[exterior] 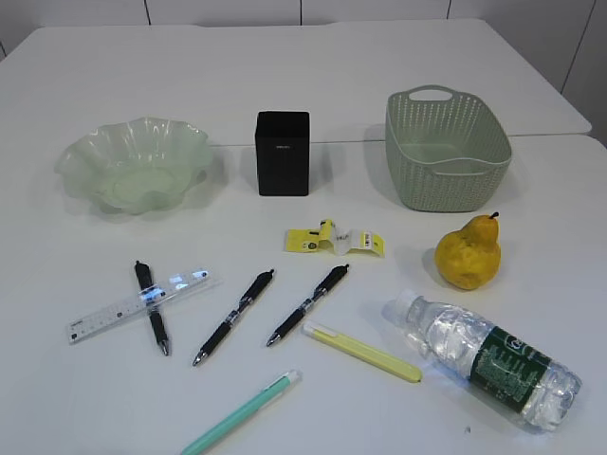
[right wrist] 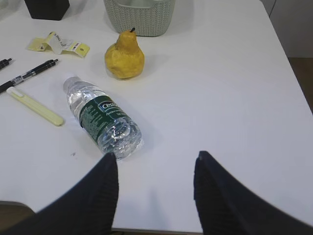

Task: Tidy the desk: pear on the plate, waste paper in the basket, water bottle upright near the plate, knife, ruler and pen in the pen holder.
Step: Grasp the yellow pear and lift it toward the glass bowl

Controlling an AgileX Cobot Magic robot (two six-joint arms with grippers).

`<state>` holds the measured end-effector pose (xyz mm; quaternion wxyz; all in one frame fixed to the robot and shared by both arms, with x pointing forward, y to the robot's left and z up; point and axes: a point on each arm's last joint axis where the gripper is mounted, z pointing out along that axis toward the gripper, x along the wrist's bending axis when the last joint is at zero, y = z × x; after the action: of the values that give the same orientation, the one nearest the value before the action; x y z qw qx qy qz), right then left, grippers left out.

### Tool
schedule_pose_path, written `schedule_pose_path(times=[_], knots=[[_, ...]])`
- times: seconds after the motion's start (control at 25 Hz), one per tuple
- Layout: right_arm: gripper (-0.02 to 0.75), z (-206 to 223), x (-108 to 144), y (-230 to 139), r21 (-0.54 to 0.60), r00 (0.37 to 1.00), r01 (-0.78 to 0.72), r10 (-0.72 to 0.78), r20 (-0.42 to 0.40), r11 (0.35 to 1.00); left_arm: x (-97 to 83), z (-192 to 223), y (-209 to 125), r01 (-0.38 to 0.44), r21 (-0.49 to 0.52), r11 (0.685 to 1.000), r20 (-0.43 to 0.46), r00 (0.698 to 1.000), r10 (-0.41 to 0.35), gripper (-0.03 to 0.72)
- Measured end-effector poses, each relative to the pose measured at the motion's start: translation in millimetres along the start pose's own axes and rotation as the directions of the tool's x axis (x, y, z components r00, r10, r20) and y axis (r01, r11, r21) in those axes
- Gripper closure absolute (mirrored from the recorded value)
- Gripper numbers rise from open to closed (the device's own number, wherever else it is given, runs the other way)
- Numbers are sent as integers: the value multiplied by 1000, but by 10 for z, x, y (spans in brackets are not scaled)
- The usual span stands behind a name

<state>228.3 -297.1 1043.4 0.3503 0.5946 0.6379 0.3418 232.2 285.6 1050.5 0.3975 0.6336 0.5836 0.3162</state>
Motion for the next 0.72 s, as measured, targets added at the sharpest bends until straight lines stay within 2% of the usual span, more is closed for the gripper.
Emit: schedule_pose_path(times=[0.72], knots=[[331, 0, 0, -2, 2, 1000, 0, 0, 0, 1000, 0, 0, 0, 0, 0, 1000, 0, 1000, 0, 450]])
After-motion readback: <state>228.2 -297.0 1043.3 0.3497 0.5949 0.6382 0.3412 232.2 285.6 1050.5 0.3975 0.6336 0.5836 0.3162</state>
